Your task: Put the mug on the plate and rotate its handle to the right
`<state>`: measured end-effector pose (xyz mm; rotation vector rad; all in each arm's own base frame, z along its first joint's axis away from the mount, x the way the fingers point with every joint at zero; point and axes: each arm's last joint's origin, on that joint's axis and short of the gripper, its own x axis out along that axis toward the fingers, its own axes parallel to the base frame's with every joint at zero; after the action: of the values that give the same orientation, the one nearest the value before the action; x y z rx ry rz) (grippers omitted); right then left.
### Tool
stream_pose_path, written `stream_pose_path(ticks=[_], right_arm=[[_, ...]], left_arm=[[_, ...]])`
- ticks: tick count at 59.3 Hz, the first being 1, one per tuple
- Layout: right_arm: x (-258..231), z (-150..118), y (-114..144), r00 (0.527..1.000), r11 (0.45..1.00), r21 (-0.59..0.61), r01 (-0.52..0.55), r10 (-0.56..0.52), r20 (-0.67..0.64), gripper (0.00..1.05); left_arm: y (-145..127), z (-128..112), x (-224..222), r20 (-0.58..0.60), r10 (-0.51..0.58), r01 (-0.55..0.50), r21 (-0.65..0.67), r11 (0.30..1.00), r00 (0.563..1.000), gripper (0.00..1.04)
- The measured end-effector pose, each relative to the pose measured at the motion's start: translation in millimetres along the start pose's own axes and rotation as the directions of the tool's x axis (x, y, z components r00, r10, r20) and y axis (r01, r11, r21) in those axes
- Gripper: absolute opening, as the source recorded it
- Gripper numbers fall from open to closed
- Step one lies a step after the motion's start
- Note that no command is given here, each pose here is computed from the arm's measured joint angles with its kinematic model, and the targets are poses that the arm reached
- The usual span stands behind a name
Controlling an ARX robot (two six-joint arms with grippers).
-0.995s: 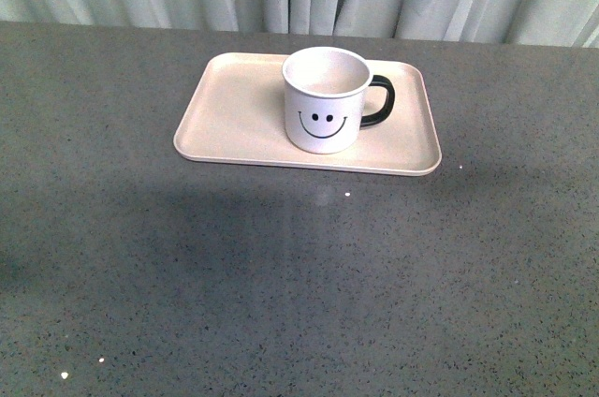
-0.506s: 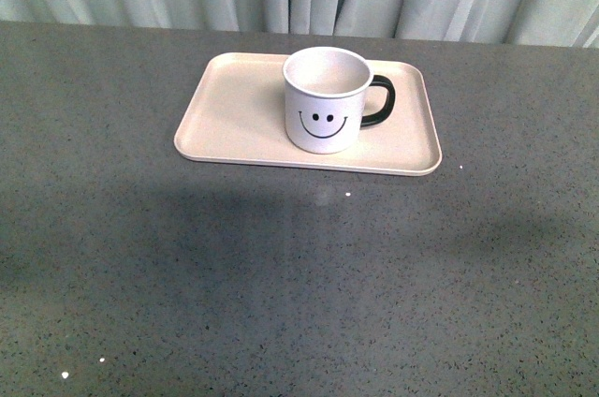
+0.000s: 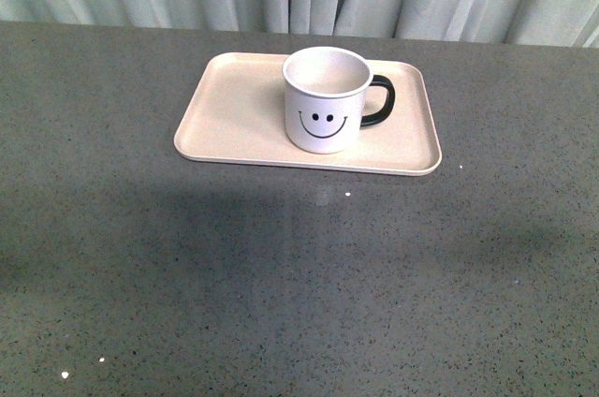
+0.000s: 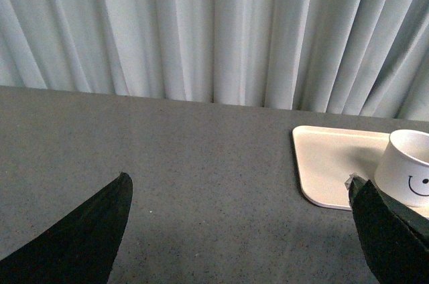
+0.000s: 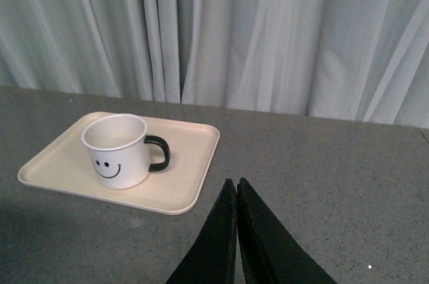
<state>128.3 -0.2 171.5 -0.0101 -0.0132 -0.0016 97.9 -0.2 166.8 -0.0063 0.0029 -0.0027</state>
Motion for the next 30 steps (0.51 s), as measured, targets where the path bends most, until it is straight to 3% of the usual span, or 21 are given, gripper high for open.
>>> stream_pose_path(ticks=[30], right_arm=[[-14.2, 1.8, 0.0, 1.0, 1.0, 0.0, 0.0, 0.0, 0.006, 0.02]], left_arm=[[0.0, 0.0, 0.0, 0.0, 0.0, 0.0, 0.0, 1.0, 1.0, 0.95]])
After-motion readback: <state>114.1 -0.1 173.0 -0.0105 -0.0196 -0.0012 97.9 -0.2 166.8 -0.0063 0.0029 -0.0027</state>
